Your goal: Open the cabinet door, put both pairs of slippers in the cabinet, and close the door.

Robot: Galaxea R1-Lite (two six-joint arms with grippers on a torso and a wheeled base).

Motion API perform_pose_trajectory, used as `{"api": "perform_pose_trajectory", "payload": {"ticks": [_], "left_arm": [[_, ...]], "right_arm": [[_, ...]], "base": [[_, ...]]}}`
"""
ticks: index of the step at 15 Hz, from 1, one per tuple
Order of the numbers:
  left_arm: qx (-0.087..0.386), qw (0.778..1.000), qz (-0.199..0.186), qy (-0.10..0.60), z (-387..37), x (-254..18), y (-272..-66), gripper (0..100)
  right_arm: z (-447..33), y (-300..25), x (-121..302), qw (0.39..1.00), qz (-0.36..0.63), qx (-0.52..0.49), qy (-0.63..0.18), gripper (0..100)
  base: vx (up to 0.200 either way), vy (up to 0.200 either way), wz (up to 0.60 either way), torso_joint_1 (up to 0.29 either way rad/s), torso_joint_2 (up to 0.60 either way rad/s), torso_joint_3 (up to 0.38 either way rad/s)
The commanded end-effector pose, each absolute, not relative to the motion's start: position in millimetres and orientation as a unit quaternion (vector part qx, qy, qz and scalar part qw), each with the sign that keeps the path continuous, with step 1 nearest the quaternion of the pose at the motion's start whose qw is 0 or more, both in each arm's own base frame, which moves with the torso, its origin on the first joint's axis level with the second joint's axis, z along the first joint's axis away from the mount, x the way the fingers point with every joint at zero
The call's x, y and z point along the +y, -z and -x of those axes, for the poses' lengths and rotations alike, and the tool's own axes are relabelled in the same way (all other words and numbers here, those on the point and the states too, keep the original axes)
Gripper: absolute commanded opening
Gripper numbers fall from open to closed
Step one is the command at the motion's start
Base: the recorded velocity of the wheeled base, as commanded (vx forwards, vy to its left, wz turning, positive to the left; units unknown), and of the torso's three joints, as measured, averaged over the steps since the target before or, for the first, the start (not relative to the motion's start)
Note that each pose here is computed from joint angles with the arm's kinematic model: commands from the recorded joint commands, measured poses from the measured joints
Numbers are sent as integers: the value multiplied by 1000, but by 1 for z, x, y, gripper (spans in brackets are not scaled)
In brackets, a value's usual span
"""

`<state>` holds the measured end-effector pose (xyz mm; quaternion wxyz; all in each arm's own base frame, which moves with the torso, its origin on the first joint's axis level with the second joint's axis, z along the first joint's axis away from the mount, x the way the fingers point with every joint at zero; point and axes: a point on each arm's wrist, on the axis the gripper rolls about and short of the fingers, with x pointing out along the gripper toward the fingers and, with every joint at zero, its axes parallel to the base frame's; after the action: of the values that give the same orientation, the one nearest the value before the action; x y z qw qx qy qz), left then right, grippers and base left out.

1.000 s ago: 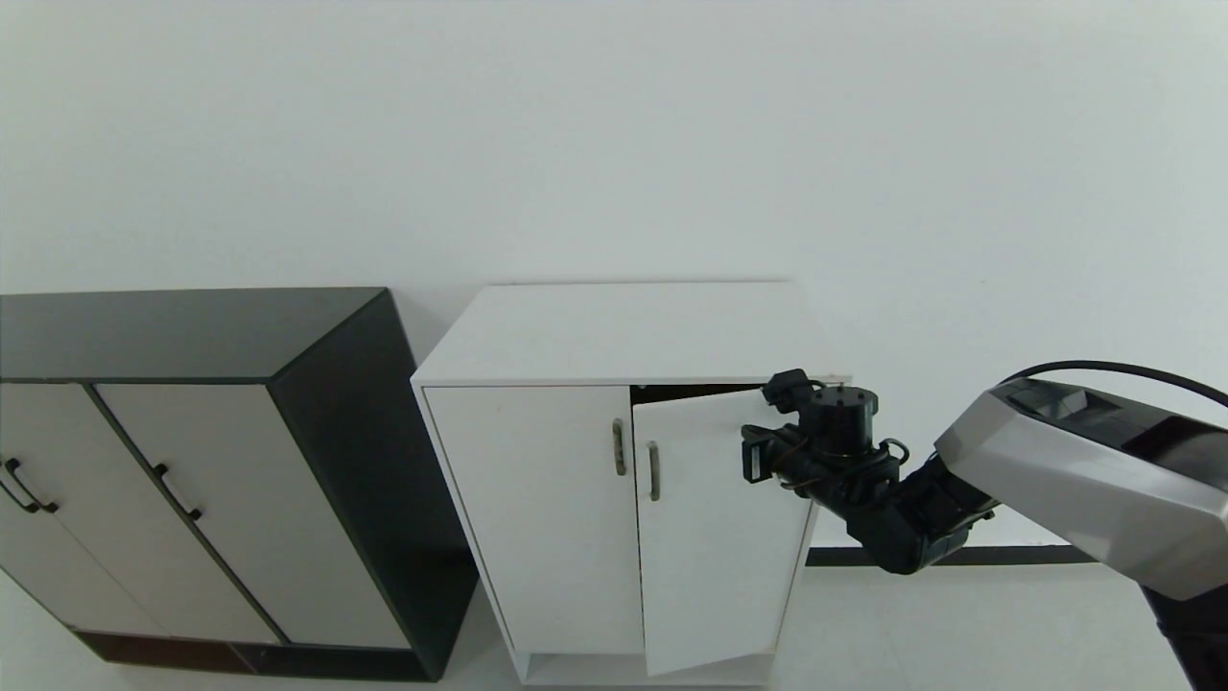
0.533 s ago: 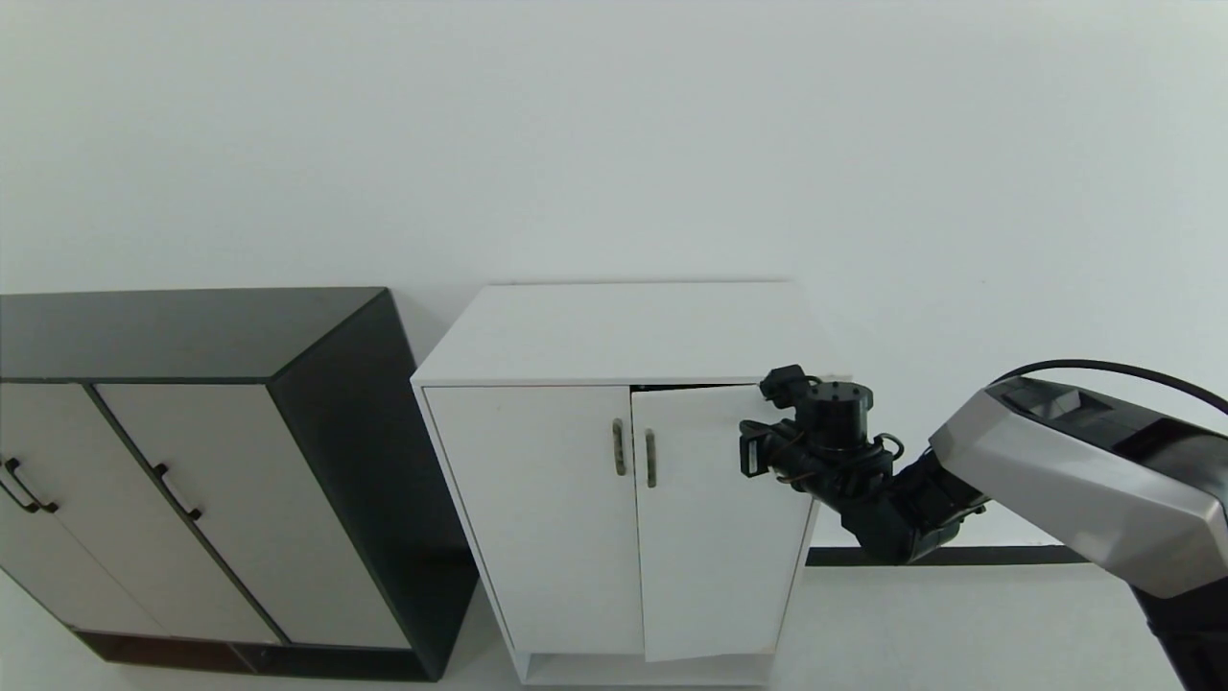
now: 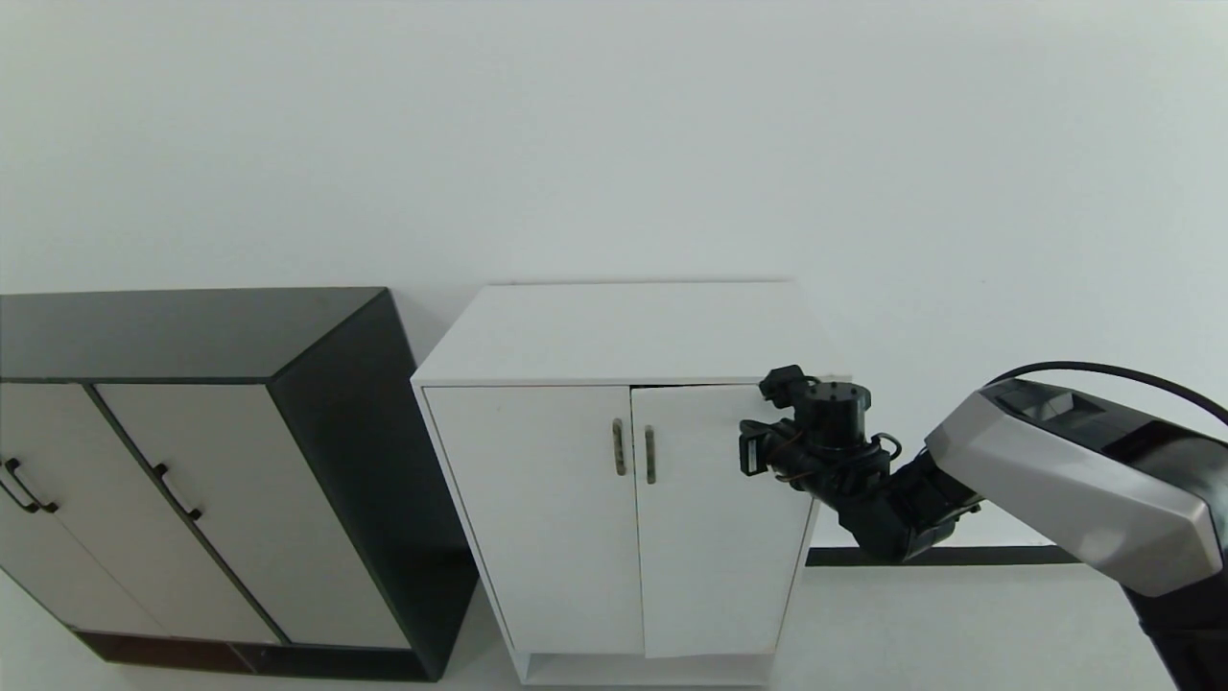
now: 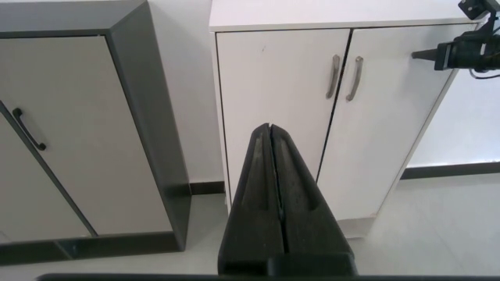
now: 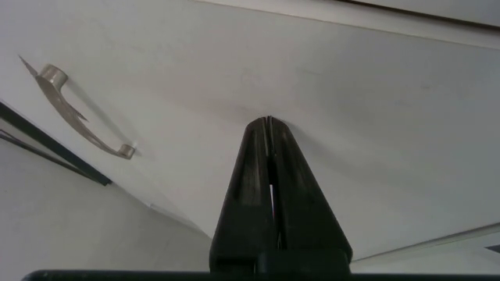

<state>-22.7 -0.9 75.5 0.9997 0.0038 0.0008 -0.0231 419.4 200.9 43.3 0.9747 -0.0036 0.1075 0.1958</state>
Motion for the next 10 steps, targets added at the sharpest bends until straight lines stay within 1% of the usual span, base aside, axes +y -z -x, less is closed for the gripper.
{"api": "perform_pose_trajectory", "payload": {"ticks": [1, 10], "left_arm": [[1, 1000, -4, 24, 23, -1, -76, 0], [1, 1000, -4, 23, 23, -1, -76, 0]], "right_arm": [[-421, -42, 200, 975, 4, 108, -194, 0], [-429, -40, 198, 976, 3, 106, -188, 0]], "base": [[0, 0, 0, 0, 0, 0], [0, 0, 0, 0, 0, 0]]}}
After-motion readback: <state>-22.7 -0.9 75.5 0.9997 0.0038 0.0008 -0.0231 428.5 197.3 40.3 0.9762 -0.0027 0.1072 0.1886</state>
